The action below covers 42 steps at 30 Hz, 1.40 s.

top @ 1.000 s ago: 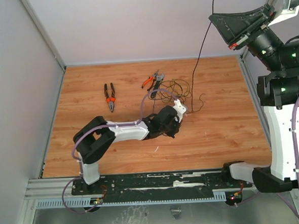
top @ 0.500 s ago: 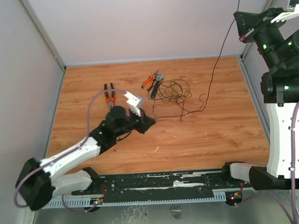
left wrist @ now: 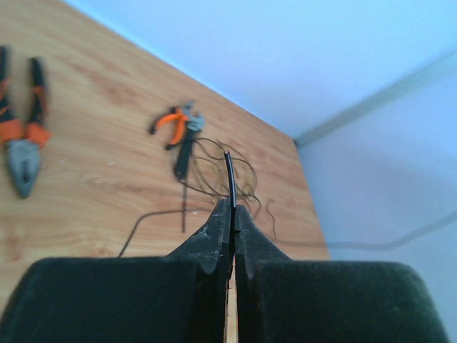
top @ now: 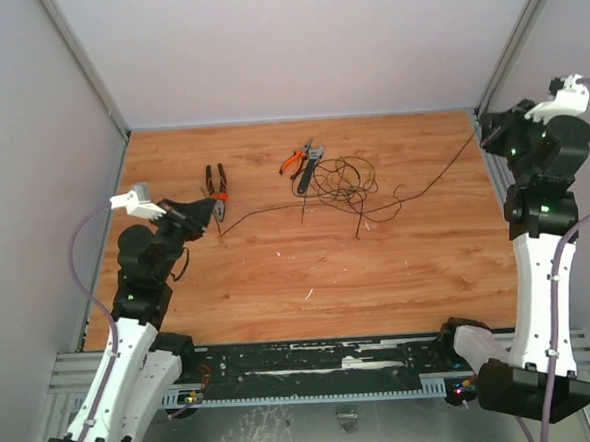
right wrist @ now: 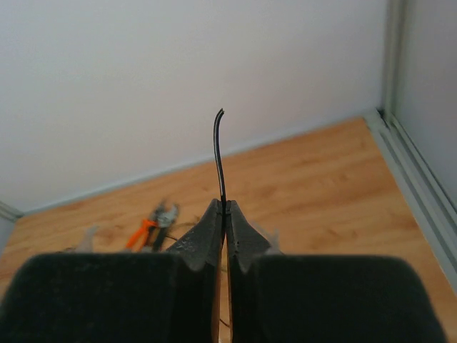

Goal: Zip-tie the wires
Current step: Straighten the cable at the center of the board.

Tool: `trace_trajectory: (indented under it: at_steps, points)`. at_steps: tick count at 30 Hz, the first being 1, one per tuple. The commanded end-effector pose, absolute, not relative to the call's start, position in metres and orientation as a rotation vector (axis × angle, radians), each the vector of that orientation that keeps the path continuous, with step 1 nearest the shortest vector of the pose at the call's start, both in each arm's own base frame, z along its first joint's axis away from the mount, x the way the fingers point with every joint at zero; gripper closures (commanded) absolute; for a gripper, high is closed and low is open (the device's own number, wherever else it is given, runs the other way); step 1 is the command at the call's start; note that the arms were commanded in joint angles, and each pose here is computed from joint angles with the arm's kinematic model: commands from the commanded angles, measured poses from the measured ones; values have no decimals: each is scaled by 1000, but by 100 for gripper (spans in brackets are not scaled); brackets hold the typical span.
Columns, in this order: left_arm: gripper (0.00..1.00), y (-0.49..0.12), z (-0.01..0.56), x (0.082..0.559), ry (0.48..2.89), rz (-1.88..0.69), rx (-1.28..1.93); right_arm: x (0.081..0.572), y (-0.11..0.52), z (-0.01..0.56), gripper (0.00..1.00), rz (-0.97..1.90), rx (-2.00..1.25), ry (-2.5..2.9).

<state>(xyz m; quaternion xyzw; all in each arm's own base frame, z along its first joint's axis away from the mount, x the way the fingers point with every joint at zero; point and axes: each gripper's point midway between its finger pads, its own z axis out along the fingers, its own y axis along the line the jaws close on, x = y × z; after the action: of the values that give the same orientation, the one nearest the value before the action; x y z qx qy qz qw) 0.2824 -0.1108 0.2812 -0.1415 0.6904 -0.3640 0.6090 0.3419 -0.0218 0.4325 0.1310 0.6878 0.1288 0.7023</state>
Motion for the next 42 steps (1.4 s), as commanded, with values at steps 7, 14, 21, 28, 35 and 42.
trace_trajectory:
  at_steps: [7,14,21,28,35,42]
  points:
    - [100,-20,195,291,1626,-600,-1003,327,-125,277,100,5,710,1695]
    - [100,23,148,278,1596,-364,-1280,314,-151,193,100,-88,979,1720]
    - [100,42,117,274,1639,-203,-1378,299,-175,142,100,-267,1121,1763]
    - [100,59,87,269,1660,-95,-1519,293,-193,119,100,-400,1164,1780]
    - [100,75,81,271,1580,-47,-1516,292,-204,90,100,-479,1216,1822]
    - [100,88,80,270,1529,11,-1445,287,-210,65,100,-558,1223,1877]
